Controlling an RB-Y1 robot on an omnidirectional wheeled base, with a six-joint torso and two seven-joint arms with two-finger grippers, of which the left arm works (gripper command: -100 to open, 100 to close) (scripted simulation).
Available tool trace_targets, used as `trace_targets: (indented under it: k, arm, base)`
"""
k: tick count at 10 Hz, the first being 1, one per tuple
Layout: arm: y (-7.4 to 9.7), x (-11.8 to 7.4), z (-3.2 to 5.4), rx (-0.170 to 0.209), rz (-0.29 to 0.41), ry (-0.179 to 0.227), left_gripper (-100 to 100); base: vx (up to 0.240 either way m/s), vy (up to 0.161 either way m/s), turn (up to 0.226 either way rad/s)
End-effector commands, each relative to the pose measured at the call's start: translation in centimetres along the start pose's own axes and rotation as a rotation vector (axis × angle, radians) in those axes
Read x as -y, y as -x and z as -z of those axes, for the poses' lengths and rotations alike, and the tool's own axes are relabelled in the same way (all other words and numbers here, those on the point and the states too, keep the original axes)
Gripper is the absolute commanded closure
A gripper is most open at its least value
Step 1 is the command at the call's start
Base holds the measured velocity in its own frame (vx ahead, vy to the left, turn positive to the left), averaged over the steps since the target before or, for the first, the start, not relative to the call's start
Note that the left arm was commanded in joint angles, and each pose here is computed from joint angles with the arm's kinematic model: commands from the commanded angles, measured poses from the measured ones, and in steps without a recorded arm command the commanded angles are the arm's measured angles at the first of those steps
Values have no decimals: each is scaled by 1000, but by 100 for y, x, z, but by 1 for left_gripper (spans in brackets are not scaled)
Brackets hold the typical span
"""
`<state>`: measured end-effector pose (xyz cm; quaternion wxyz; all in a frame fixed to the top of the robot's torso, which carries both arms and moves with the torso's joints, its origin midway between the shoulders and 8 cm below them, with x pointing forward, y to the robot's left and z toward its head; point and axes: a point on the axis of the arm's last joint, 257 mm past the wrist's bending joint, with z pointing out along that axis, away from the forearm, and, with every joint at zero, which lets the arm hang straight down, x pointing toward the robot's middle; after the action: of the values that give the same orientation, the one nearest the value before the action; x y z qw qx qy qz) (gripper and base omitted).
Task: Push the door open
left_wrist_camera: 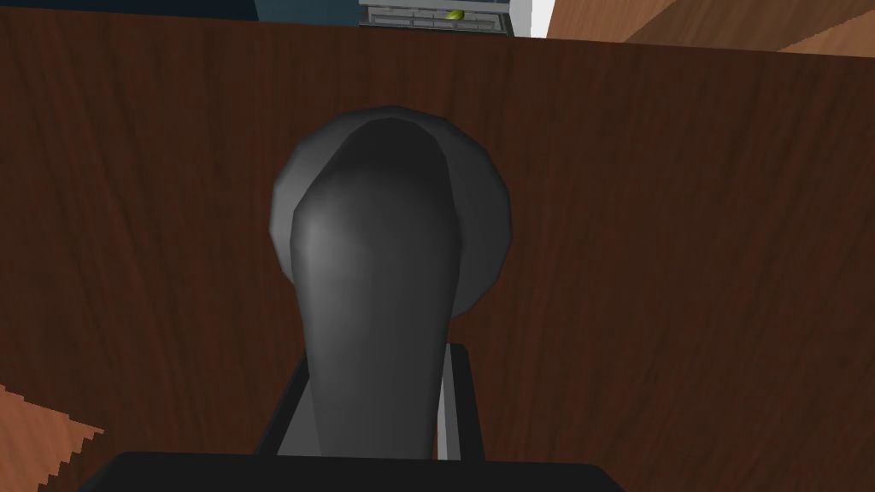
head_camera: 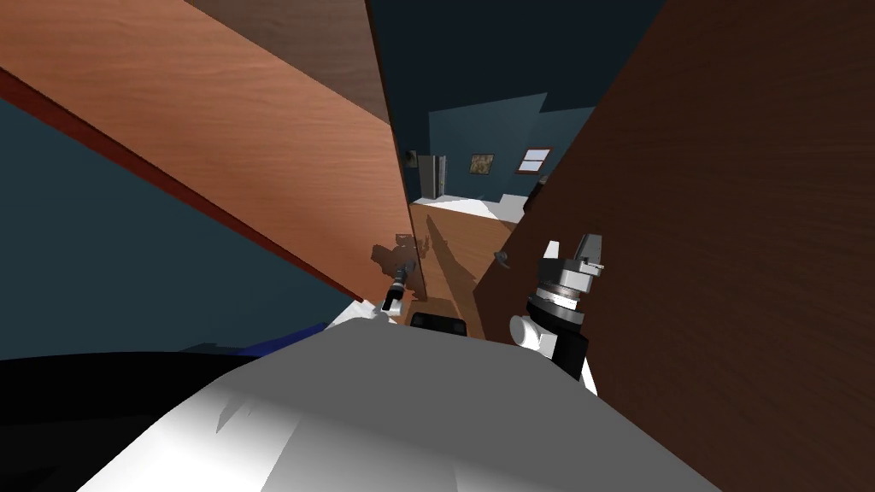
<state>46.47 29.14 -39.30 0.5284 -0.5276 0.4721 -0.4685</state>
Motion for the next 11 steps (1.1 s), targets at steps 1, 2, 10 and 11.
trace_targets:
  k: [1,2,10,11]
  arm:
    - [53,36,-54,27,-1,-9,100]
    - [55,29,-59,35,1,-7,100]
    - [485,90,-66,122,-44,-18,100]
    - [542,101,-65,136,-49,-21,100]
  base:
    - [182,-74,91]
    - [159,-46,64]
    - [171,-19,44]
    - [259,17,138]
